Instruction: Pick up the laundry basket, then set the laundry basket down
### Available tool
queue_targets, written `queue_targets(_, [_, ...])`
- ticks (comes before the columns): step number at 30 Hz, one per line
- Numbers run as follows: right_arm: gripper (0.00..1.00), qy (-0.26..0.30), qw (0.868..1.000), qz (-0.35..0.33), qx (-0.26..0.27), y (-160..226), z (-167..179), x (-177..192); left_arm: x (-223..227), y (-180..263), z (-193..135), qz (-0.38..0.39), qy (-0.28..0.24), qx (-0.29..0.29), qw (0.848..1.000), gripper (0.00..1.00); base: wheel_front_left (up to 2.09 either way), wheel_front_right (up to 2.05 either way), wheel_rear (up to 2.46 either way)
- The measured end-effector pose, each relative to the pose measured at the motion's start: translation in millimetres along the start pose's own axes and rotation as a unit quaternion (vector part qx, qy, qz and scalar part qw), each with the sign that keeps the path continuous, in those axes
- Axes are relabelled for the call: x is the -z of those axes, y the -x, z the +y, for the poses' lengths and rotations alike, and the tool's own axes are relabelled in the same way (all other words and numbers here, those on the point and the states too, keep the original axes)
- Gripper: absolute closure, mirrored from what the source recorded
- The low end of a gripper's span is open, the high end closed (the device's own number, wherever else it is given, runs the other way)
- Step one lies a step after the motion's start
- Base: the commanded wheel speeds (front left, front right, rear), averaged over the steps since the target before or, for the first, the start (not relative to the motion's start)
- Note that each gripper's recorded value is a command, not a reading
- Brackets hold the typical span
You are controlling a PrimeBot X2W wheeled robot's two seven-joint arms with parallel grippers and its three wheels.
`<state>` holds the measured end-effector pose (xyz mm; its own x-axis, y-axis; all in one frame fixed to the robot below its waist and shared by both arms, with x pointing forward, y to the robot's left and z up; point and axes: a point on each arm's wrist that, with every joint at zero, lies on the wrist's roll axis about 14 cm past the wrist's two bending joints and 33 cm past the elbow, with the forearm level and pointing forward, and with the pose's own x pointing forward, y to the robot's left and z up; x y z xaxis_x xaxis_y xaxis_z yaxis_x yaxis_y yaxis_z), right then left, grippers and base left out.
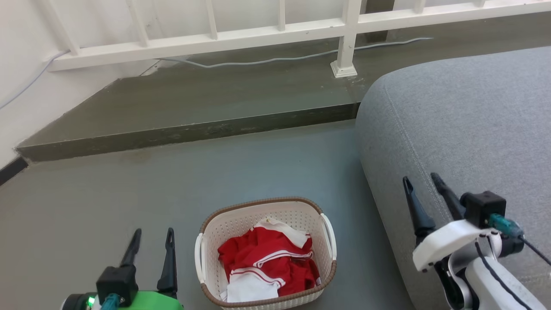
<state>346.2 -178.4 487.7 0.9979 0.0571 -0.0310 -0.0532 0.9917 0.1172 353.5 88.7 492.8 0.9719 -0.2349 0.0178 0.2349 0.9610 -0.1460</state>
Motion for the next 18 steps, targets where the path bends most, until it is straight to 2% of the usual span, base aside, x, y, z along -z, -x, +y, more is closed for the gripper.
queue_targets(5, [1.00,-0.015,0.999,0.036,0.006,12.0,3.5,25.4,14.4,4.2,-2.6,0.023,0.005,0.000,1.000,1.00,0.00,0.00,0.00])
queue_targets(11, [1.00,-0.043,0.998,0.040,0.014,11.1,0.5,26.5,18.2,8.0,-1.9,0.031,0.038,-0.008,0.999,1.00,0.00,0.00,0.00])
queue_targets(18, [1.00,-0.106,0.993,0.048,0.025,6.4,-0.5,26.6,16.9,9.0,3.1,0.033,0.089,-0.020,0.995,1.00,0.00,0.00,0.00])
